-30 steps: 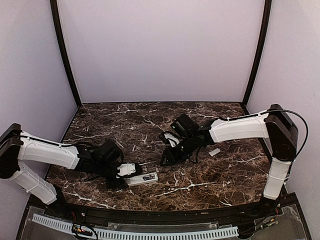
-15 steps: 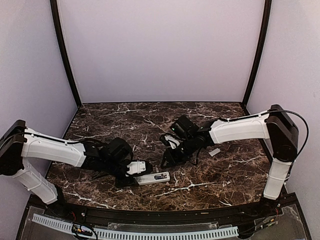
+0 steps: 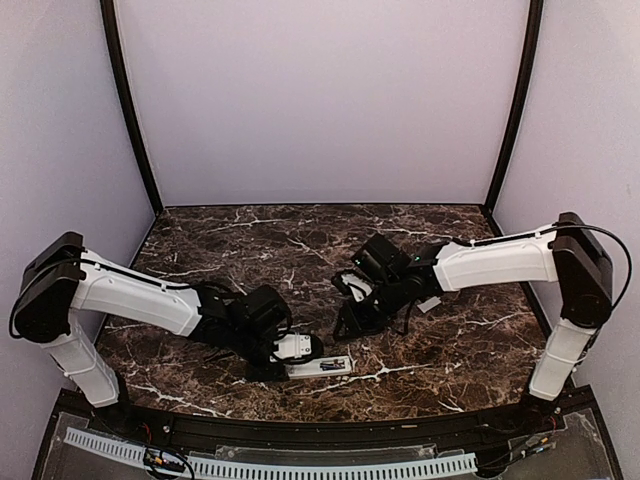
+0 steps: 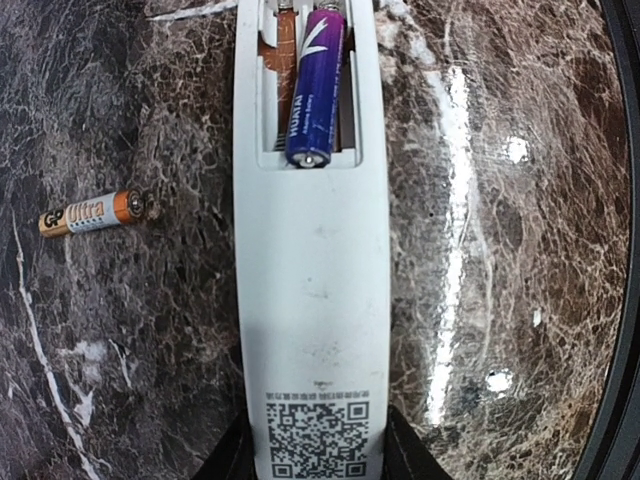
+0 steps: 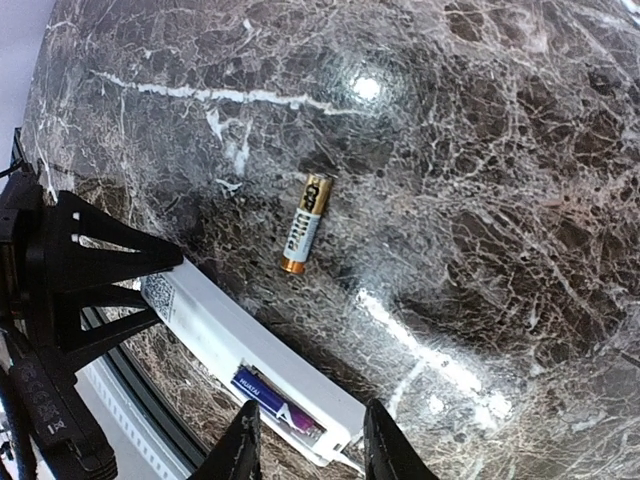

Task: Load the batteries into the remote control
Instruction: Move the remote control without the battery cover to the center of the board.

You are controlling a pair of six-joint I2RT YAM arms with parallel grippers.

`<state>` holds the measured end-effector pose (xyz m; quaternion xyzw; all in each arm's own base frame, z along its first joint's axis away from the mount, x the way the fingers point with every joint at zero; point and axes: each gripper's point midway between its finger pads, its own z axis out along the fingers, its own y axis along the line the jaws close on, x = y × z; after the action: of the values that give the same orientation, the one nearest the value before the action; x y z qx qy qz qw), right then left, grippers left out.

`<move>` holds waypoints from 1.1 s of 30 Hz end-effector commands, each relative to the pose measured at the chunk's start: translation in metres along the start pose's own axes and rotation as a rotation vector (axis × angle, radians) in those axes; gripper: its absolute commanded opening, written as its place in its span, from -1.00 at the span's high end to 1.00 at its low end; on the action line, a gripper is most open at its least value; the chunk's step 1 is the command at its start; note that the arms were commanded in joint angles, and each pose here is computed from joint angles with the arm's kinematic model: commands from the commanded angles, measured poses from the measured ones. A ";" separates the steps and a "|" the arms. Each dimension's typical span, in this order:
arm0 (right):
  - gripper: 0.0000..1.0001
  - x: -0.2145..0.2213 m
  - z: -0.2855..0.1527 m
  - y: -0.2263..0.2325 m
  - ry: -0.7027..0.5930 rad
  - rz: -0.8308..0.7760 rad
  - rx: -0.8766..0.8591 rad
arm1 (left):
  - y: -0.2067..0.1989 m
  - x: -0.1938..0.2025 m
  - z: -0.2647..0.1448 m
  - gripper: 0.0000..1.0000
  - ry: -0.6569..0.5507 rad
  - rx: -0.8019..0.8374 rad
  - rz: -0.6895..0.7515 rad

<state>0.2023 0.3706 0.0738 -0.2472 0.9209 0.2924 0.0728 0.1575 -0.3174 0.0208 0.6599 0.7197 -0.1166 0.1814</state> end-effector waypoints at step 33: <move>0.41 0.022 0.024 0.025 0.128 0.066 0.133 | -0.001 0.027 -0.027 -0.23 -0.042 -0.032 -0.051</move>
<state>0.1703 0.3979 0.0593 -0.2330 0.9419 0.2412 0.0196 0.1478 -0.2709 0.0302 0.6362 0.7380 -0.1125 0.1949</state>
